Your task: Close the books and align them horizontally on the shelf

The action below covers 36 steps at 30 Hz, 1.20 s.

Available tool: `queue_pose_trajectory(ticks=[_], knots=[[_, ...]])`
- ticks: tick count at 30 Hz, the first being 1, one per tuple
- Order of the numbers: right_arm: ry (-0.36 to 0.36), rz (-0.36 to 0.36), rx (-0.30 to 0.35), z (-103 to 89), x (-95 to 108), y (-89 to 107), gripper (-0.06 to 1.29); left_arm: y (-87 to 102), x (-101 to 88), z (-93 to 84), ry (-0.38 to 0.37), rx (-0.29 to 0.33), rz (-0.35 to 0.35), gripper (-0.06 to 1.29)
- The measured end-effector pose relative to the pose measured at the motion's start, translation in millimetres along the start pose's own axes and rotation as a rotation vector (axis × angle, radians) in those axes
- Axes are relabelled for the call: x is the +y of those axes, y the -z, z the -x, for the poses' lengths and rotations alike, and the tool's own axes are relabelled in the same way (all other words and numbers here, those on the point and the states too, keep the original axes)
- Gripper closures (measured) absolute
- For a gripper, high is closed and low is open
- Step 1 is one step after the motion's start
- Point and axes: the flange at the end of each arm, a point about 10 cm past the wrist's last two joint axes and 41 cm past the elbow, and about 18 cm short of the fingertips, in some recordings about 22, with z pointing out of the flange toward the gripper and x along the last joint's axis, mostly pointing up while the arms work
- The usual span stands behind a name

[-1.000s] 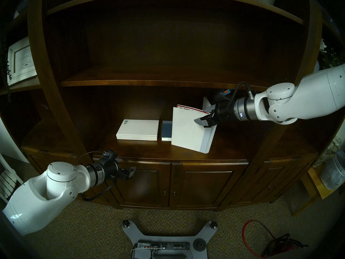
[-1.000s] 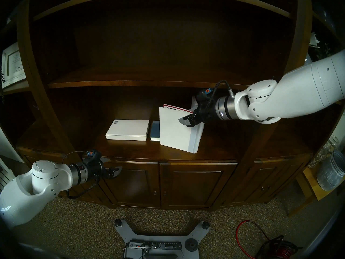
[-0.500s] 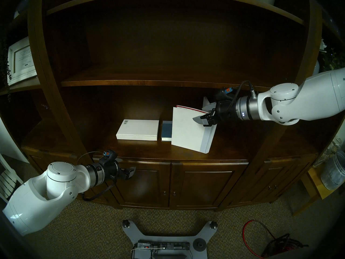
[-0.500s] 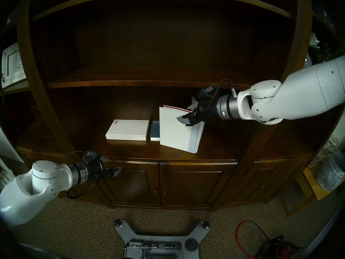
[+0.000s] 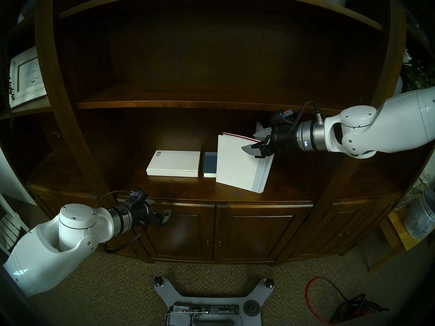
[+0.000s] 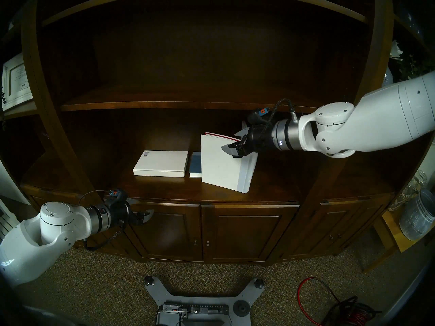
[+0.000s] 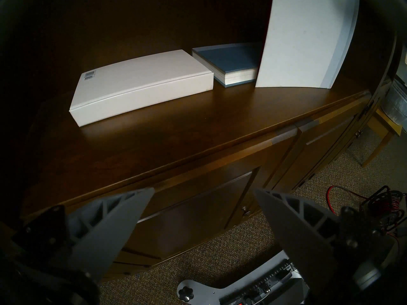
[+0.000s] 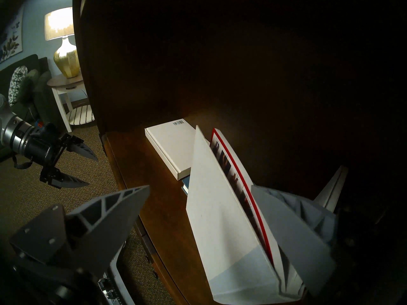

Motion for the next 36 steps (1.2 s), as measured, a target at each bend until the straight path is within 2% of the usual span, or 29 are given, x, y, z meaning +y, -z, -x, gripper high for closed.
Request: queue_pose_trajectory(ticks=[15, 19, 28, 31, 36], knots=[[-0.002, 0.008, -0.009, 0.7, -1.6, -2.9, 0.04, 0.0, 0.0, 0.1, 0.000, 0.000, 0.000, 0.00], [0.001, -0.002, 0.020, -5.3, -4.3, 2.2, 0.04, 0.0, 0.0, 0.1, 0.000, -0.001, 0.000, 0.00], [0.009, -0.111, 0.100, -12.1, -36.7, 15.7, 0.04, -0.1, 0.0, 0.3, 0.000, -0.001, 0.000, 0.00], [-0.005, -0.145, 0.106, -6.1, -47.3, 22.8, 0.04, -0.1, 0.0, 0.4, 0.000, -0.001, 0.000, 0.00], [-0.050, -0.179, 0.084, 14.3, -58.0, 35.8, 0.04, -0.1, 0.0, 0.4, 0.000, -0.002, 0.000, 0.00]])
